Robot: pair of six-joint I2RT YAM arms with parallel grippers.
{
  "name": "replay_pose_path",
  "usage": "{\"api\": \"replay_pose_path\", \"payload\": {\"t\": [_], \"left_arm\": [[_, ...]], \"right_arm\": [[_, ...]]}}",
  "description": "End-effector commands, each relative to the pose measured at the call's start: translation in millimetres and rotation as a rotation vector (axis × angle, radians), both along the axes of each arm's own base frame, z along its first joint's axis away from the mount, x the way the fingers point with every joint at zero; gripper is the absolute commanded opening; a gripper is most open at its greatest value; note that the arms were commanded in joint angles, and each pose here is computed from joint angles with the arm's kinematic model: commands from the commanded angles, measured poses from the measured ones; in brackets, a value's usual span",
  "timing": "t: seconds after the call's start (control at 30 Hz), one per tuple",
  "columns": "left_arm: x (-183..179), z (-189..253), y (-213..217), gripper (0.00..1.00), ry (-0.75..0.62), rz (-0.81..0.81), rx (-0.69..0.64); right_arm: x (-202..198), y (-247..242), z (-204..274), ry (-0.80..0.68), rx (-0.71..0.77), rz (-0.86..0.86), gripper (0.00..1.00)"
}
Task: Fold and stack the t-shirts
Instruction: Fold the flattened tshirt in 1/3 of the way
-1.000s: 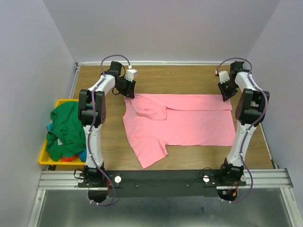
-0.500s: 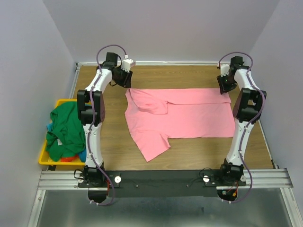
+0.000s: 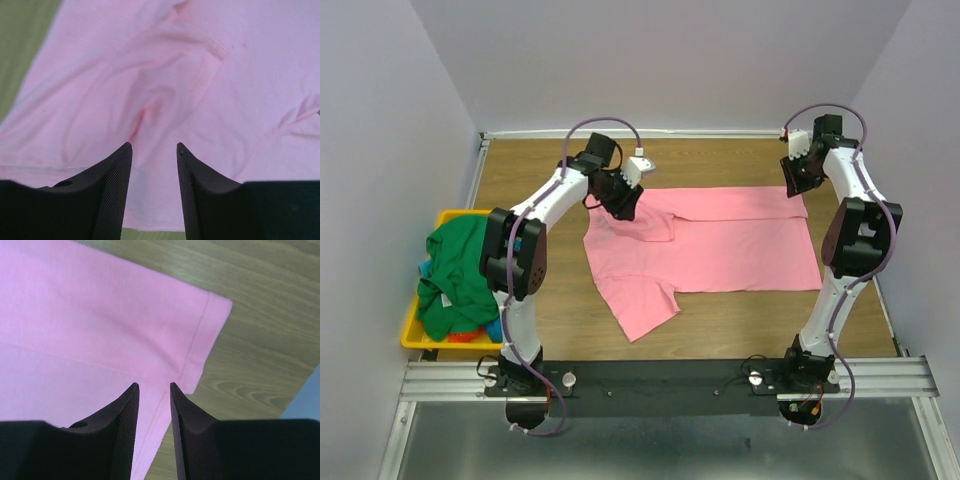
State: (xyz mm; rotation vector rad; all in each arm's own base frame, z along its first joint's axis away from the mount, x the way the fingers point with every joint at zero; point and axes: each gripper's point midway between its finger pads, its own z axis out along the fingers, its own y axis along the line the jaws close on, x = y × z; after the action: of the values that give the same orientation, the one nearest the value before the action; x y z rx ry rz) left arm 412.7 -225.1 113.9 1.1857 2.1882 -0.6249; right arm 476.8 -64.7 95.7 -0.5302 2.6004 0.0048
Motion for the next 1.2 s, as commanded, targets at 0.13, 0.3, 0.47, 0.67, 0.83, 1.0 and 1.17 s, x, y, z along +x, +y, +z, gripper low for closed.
{"api": "replay_pose_path", "payload": {"t": [0.13, 0.3, 0.47, 0.67, 0.83, 1.0, 1.17], "left_arm": [[-11.0, -42.3, 3.8, 0.51, 0.033, -0.019, 0.126], [-4.9, -59.8, 11.1, 0.51, 0.023, -0.019, 0.205], [-3.5, -67.6, 12.1, 0.41, 0.044, -0.042, 0.233], [-19.3, -52.3, -5.0, 0.05, 0.17, -0.105, 0.148], [-54.0, -48.1, -25.6, 0.0, 0.366, -0.159, 0.0], [-68.2, -65.1, -18.5, 0.06, 0.534, -0.072, -0.053], [-54.8, -69.3, 1.7, 0.4, 0.552, 0.017, -0.083]], "right_arm": [[-25.5, 6.2, -14.9, 0.068, 0.01, 0.028, 0.37], [-27.3, 6.2, -18.8, 0.079, 0.011, 0.026, 0.36], [-26.8, 5.0, -19.9, 0.081, 0.005, 0.025, 0.35], [-26.1, 3.1, -22.5, 0.086, -0.005, 0.025, 0.34], [-26.2, 1.8, -23.2, 0.088, -0.012, 0.029, 0.34], [-27.2, 0.1, -25.1, 0.095, -0.022, 0.031, 0.34], [-27.2, 0.6, -26.1, 0.096, -0.019, 0.032, 0.34]]}}
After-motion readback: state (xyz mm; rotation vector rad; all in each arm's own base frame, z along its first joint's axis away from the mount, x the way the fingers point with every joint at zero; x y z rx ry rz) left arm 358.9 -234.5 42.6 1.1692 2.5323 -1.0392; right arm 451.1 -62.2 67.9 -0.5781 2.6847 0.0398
